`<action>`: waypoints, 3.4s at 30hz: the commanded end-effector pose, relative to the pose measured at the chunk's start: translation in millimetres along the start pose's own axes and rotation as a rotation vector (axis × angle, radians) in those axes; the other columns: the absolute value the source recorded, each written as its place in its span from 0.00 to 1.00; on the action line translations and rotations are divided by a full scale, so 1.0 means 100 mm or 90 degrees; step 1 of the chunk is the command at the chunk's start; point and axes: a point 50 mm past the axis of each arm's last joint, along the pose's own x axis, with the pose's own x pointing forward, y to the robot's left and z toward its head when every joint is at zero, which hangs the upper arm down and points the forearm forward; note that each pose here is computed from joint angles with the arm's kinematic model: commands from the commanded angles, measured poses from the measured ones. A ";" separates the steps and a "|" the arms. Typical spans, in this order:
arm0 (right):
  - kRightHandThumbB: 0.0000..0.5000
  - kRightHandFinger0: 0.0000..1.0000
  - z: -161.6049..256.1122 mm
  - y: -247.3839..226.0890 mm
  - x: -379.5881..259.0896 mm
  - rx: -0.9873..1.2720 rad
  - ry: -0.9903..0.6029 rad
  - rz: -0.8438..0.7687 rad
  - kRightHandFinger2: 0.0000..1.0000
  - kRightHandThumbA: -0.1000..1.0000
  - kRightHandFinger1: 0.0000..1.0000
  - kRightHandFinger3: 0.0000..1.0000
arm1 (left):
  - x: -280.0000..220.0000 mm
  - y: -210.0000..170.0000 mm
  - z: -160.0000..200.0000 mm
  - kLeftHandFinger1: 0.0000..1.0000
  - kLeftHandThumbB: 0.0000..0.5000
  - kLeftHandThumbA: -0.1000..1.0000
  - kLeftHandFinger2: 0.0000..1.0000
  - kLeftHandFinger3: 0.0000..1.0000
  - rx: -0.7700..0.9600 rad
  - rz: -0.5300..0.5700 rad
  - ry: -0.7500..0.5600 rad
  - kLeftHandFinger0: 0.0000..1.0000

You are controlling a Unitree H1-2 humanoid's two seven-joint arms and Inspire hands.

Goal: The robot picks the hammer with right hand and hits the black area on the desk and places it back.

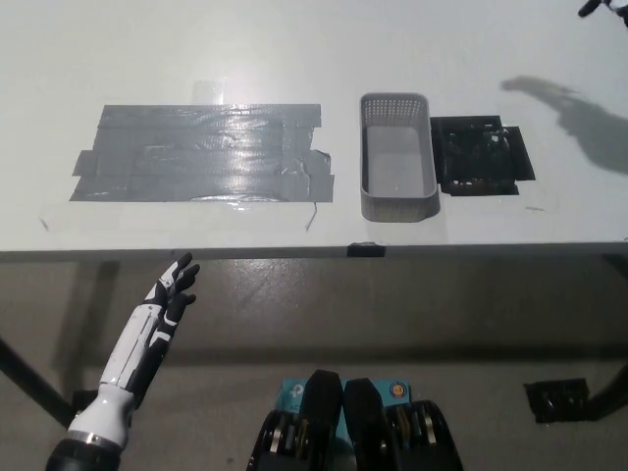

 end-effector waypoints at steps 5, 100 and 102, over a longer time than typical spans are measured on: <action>0.30 0.06 -0.53 0.53 0.34 -0.083 0.044 0.089 0.82 0.00 0.53 0.98 | 0.03 0.04 0.13 1.00 0.00 1.00 1.00 1.00 0.014 -0.006 -0.039 0.94; 0.65 1.00 0.36 2.30 -2.00 0.025 -0.637 -0.304 1.00 0.99 1.00 1.00 | 0.67 0.23 0.47 1.00 0.20 1.00 1.00 1.00 0.011 0.030 -0.113 1.00; 0.59 1.00 0.23 2.39 -2.03 0.036 -0.624 -0.312 1.00 1.00 1.00 1.00 | 0.68 0.24 0.47 1.00 0.27 1.00 1.00 1.00 0.017 0.031 -0.110 1.00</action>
